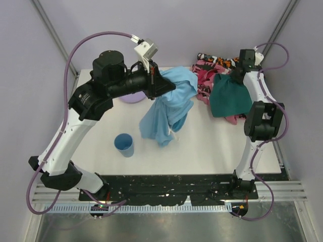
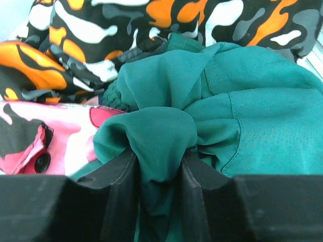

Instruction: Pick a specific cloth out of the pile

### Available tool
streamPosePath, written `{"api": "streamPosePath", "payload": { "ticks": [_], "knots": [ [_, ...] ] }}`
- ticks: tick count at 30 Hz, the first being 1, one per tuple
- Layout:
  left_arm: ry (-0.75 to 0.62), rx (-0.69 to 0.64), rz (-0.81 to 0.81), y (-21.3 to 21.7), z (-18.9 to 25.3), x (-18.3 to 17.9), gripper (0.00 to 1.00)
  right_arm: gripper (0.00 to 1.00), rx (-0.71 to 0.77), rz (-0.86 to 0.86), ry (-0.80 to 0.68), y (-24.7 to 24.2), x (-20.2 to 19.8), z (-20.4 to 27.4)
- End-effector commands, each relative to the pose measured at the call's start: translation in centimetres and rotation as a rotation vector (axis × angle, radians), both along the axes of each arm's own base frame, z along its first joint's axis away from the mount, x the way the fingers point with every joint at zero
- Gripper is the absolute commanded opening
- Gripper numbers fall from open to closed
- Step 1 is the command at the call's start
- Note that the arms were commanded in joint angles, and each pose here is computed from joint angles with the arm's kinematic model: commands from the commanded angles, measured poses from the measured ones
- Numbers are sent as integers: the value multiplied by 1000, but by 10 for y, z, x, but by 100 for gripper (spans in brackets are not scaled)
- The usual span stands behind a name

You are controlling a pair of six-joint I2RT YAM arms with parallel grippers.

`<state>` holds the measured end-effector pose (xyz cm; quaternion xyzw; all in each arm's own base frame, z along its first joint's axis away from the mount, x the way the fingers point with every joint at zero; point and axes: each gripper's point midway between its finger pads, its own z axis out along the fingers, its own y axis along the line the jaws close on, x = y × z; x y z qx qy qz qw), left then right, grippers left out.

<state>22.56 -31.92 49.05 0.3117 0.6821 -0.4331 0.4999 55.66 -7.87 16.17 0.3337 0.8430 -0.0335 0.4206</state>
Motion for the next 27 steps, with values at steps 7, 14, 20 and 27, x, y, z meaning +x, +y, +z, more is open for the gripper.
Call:
{"api": "streamPosePath", "payload": {
  "ticks": [7,14,20,27],
  "knots": [
    [-23,-97,15,16,10,-20,0,76,-74,147,-23,2,-50,92],
    [69,-72,-13,4,-23,-21,0,96,-73,262,-111,22,-86,145],
    [199,6,82,-10,-93,8,0,96,-62,253,-168,31,-130,161],
    [310,36,82,-37,-140,24,0,95,-30,172,-234,35,-203,134]
  ]
}}
